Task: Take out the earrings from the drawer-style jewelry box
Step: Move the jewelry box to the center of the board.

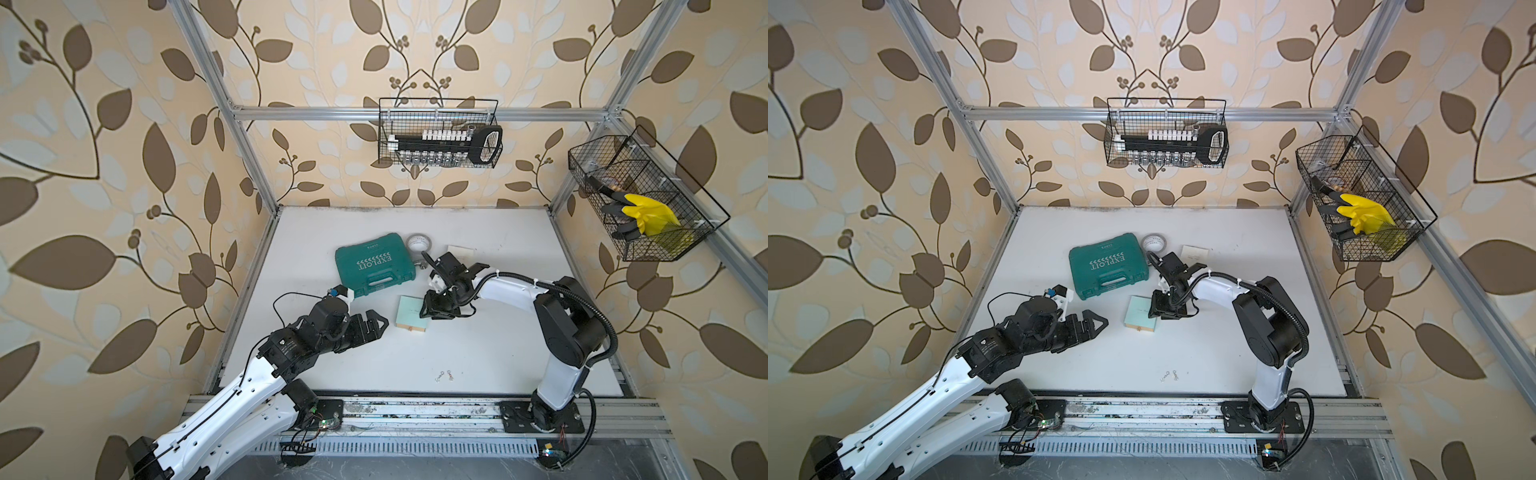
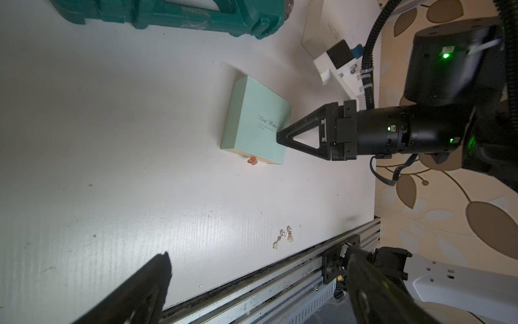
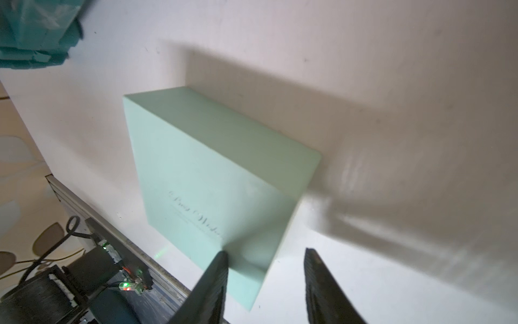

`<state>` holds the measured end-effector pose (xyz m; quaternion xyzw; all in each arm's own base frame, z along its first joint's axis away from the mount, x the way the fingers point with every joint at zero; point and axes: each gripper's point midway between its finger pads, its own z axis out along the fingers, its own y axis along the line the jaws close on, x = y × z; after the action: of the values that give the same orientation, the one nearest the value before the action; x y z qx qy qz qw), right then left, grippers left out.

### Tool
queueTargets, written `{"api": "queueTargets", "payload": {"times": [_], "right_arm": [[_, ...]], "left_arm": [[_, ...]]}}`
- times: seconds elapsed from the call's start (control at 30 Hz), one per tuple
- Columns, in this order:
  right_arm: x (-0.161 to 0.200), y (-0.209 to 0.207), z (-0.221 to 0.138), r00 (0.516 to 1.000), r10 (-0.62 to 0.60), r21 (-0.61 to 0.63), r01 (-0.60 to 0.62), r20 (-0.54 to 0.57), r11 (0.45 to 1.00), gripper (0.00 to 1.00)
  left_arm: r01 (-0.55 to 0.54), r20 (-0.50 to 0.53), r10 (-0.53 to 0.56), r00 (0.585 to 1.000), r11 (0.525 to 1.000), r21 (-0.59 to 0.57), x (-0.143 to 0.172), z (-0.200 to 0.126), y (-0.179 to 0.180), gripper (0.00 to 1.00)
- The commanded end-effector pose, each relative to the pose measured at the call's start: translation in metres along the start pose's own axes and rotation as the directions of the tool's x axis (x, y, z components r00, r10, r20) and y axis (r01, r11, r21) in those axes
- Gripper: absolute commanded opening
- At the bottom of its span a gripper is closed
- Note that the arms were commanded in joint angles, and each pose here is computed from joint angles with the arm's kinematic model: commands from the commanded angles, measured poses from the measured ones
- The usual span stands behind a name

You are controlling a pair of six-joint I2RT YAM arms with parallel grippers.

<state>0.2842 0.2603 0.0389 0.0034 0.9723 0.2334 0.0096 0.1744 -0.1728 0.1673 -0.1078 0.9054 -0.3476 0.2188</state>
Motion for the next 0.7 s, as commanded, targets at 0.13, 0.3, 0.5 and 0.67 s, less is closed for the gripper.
{"api": "queueTargets", "payload": {"times": [0.13,0.3,0.5,0.67], "right_arm": [[-0.013,0.006,-0.003,1.0,0.005,-0.025,-0.005,0.02,1.0,0.47],[-0.013,0.023,0.007,1.0,-0.02,-0.048,0.02,-0.006,0.999,0.4],[-0.006,0.04,0.022,0.999,-0.028,-0.064,0.026,-0.032,0.998,0.35],[-0.001,0.062,0.035,0.997,-0.057,-0.07,0.053,-0.051,0.996,0.32]], "left_arm": [[-0.009,0.02,0.009,1.0,1.0,0.013,-0.004,-0.006,-0.007,0.99],[-0.017,0.017,0.016,1.0,1.0,0.007,-0.004,-0.006,-0.007,0.99],[-0.019,0.017,0.019,1.0,1.0,0.009,-0.005,-0.006,-0.008,0.99],[-0.021,0.014,0.021,1.0,1.0,0.009,-0.006,-0.004,-0.01,0.99]]}}
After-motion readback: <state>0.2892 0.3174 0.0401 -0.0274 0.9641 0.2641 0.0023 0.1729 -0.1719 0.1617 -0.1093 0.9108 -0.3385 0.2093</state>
